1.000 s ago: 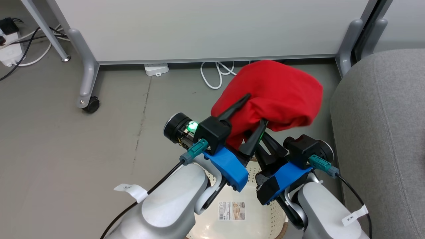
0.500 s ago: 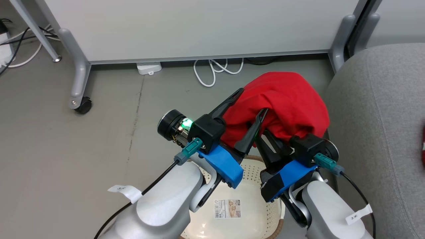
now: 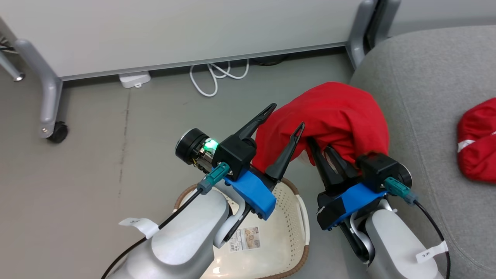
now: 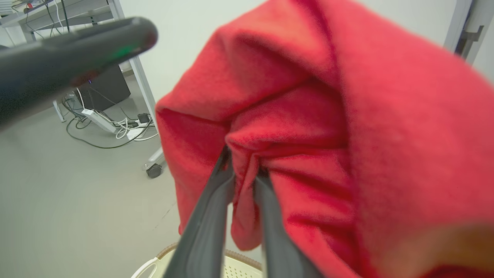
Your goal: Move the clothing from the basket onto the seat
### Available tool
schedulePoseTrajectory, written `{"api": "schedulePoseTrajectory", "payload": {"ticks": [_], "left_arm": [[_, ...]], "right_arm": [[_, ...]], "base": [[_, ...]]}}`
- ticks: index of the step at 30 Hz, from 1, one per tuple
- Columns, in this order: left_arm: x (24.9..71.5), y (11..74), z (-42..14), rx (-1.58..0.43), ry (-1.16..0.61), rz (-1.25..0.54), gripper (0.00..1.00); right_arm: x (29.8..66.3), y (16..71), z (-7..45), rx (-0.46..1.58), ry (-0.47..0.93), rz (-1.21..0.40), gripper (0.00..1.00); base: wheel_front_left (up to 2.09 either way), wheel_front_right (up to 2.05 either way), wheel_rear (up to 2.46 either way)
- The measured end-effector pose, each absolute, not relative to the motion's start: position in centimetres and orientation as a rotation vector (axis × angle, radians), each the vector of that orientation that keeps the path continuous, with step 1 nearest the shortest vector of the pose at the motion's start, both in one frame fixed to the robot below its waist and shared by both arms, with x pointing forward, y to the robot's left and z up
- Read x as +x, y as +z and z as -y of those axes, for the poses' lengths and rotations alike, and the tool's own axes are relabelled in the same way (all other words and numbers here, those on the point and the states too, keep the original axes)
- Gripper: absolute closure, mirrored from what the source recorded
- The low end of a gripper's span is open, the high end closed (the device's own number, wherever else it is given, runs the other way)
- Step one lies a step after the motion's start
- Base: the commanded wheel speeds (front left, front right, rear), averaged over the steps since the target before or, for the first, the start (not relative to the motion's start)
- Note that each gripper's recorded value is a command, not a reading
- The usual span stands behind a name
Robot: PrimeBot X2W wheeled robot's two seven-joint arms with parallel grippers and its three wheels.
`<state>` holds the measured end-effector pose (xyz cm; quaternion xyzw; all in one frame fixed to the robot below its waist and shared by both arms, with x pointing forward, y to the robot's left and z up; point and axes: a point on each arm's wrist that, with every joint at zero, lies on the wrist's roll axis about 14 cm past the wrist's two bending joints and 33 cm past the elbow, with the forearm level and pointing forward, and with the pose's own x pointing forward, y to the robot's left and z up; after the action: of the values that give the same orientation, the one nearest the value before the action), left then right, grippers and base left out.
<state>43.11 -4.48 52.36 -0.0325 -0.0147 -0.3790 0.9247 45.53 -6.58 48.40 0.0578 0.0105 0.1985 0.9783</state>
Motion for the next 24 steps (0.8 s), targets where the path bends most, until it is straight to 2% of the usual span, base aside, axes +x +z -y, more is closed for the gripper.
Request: {"api": "schedulePoseTrajectory", "payload": {"ticks": [13, 24], "left_arm": [[42.4, 50.6, 8.6, -0.063, -0.915, -0.001, 0.0], [40.8, 49.7, 12.5, -0.06, -1.05, -0.013, 0.0]], "right_arm": [[44.5, 47.9, 14.3, 0.082, 0.188, -0.019, 1.0], [41.4, 48.0, 21.1, 0.035, -0.003, -0.017, 1.0]], "base": [[0.0, 0.0, 0.0], [0.0, 0.0, 0.0]]}}
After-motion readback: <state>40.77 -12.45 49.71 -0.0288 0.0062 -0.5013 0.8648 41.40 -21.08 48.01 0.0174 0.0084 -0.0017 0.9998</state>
